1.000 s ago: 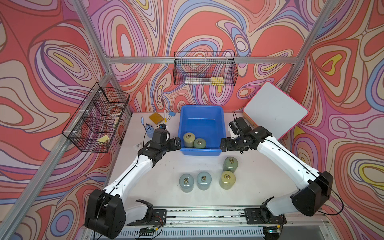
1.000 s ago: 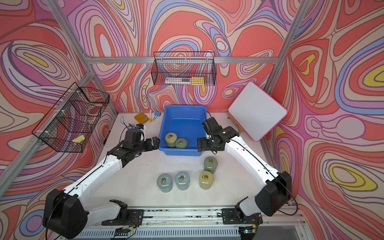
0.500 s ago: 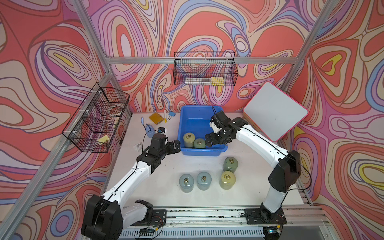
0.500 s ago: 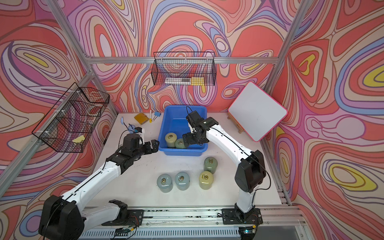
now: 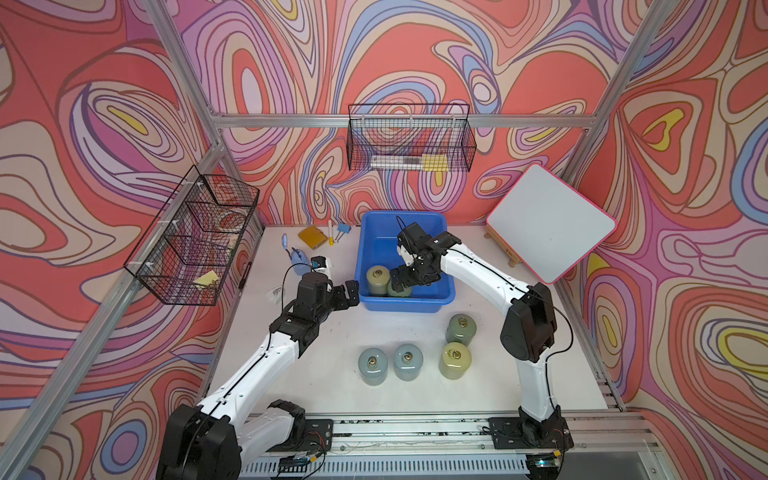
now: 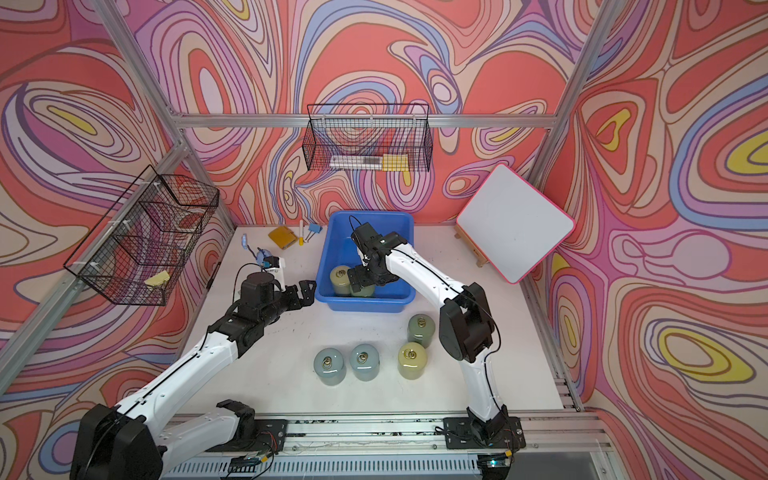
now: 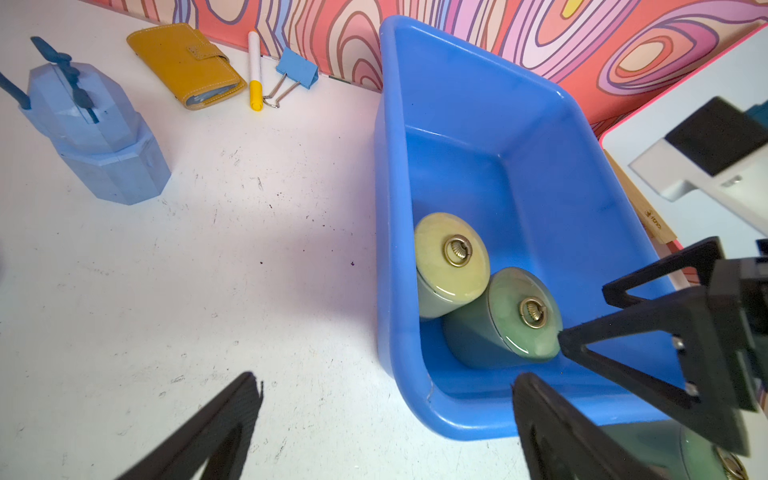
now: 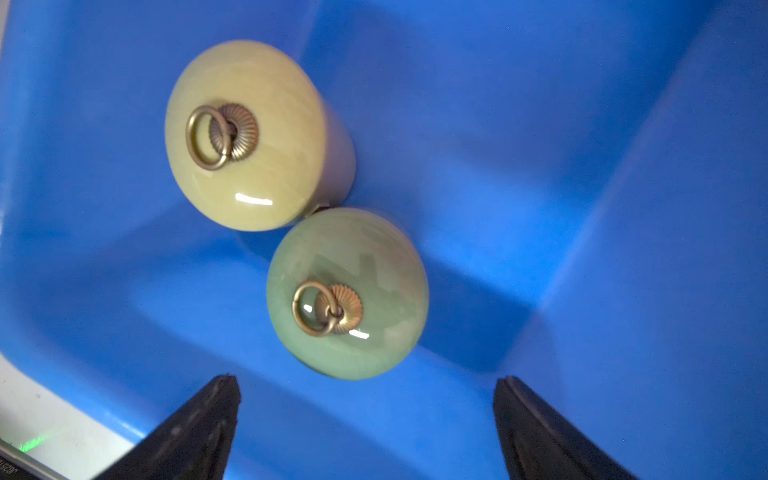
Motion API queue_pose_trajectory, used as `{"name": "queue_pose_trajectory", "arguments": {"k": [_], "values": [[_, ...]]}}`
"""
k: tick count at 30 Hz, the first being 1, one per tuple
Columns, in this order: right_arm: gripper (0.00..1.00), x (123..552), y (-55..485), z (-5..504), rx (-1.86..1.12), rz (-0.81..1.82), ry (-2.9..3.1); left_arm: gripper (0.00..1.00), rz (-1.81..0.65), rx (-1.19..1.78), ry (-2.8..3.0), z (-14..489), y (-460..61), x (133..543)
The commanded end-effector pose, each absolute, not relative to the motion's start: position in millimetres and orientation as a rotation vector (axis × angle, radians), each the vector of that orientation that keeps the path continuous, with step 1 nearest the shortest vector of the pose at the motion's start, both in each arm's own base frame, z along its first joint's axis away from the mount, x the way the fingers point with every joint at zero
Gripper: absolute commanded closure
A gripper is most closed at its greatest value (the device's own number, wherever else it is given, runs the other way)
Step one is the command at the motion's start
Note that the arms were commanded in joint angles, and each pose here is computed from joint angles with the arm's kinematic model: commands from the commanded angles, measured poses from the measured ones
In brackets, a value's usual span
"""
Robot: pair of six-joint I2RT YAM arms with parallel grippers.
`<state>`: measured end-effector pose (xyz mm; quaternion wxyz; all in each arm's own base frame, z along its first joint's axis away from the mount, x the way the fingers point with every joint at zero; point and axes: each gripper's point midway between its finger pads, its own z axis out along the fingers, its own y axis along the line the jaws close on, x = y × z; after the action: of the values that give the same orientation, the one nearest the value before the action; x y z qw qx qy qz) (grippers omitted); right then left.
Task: Take the tea canister out of the basket
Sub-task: Pick up the tea canister from the basket.
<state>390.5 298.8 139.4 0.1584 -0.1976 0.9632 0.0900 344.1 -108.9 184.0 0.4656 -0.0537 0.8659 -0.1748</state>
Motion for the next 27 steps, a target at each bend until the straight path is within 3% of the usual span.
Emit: {"name": "queue_pose_trajectory", "arguments": {"k": [1, 16, 27], "values": [[0.02, 393.2, 306.0, 133.8, -0.610, 0.212, 2.749, 0.01, -0.436, -0.143, 2.095, 189.3, -106.4, 344.8], [0.04, 401.0, 313.6, 93.4, -0.617, 0.143, 2.814, 0.01, -0.434, -0.146, 2.098, 188.2, -105.7, 344.4], [0.11, 405.4, 306.9, 78.2, -0.611, 0.062, 2.828, 0.01, -0.429, -0.149, 2.096, 188.8, -104.8, 344.4]]}}
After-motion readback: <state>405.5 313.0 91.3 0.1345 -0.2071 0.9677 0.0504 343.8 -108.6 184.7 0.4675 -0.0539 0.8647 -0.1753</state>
